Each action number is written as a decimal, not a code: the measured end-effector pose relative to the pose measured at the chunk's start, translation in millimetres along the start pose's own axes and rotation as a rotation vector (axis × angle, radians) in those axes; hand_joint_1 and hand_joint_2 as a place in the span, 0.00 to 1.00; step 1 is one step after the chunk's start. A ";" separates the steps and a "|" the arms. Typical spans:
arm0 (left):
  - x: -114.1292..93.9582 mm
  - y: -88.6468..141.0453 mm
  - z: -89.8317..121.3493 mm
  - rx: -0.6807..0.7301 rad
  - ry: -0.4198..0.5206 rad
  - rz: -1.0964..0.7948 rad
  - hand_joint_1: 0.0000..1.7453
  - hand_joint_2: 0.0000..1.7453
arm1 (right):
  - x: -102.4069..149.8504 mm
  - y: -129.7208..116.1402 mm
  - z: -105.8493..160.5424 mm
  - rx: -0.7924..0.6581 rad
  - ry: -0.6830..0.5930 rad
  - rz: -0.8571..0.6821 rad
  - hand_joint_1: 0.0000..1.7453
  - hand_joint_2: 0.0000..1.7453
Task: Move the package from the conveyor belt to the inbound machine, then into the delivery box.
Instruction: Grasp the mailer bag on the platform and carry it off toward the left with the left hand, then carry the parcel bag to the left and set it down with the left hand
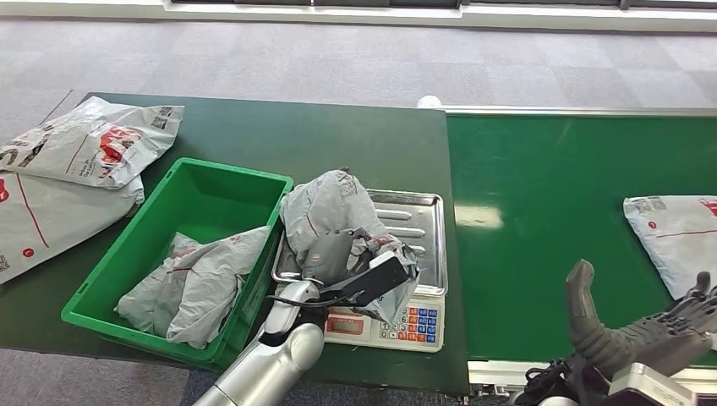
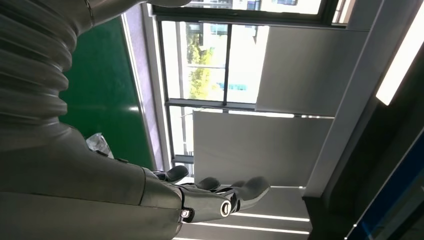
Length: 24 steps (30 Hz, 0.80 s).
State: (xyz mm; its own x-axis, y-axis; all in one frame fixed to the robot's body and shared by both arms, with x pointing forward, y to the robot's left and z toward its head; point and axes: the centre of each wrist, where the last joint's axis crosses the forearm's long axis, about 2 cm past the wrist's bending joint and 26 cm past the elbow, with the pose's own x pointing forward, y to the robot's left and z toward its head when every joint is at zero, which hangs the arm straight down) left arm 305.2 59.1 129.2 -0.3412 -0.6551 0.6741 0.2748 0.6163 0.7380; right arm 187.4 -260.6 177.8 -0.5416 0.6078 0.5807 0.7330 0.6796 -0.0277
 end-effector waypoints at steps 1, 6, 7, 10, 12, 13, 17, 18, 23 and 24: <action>3.2 9.3 1.2 0.046 -0.010 0.014 1.00 1.00 | -0.1 -1.0 1.3 0.000 0.007 -0.001 0.00 1.00; 13.6 56.5 5.5 0.220 -0.051 0.052 1.00 1.00 | -0.5 -3.8 4.5 0.003 0.021 0.000 0.00 1.00; 14.3 61.8 7.0 0.239 -0.057 0.056 1.00 1.00 | -0.6 -4.0 4.7 0.004 0.021 0.000 0.00 1.00; 16.1 73.0 10.8 0.280 -0.070 0.064 1.00 1.00 | -0.8 -4.4 5.0 0.005 0.021 0.001 0.00 1.00; 16.9 77.4 12.5 0.298 -0.076 0.067 1.00 1.00 | -0.8 -4.6 5.2 0.006 0.022 0.001 0.00 1.00; 17.1 79.1 13.2 0.305 -0.079 0.068 1.00 1.00 | -0.8 -4.7 5.3 0.006 0.022 0.001 0.00 1.00; 17.1 83.2 15.4 0.321 -0.083 0.070 1.00 1.00 | -0.8 -4.7 5.3 0.006 0.022 0.001 0.00 1.00; 17.0 83.9 15.6 0.324 -0.083 0.071 1.00 1.00 | -0.8 -4.7 5.3 0.006 0.022 0.001 0.00 1.00; 16.6 91.4 17.0 0.356 -0.090 0.062 1.00 1.00 | -0.8 -4.6 5.2 0.006 0.021 0.002 0.00 1.00; 16.0 96.0 17.4 0.372 -0.088 0.059 1.00 1.00 | -0.9 -4.6 5.1 0.006 0.021 0.001 0.00 1.00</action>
State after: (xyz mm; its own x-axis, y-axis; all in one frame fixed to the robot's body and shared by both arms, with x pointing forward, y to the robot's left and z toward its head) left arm 310.5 115.4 210.3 -0.4148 -0.5835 0.6981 -0.0430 0.7790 0.6256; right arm 182.4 -262.2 173.2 -0.5318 0.5998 0.5979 0.7311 0.6814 -0.0332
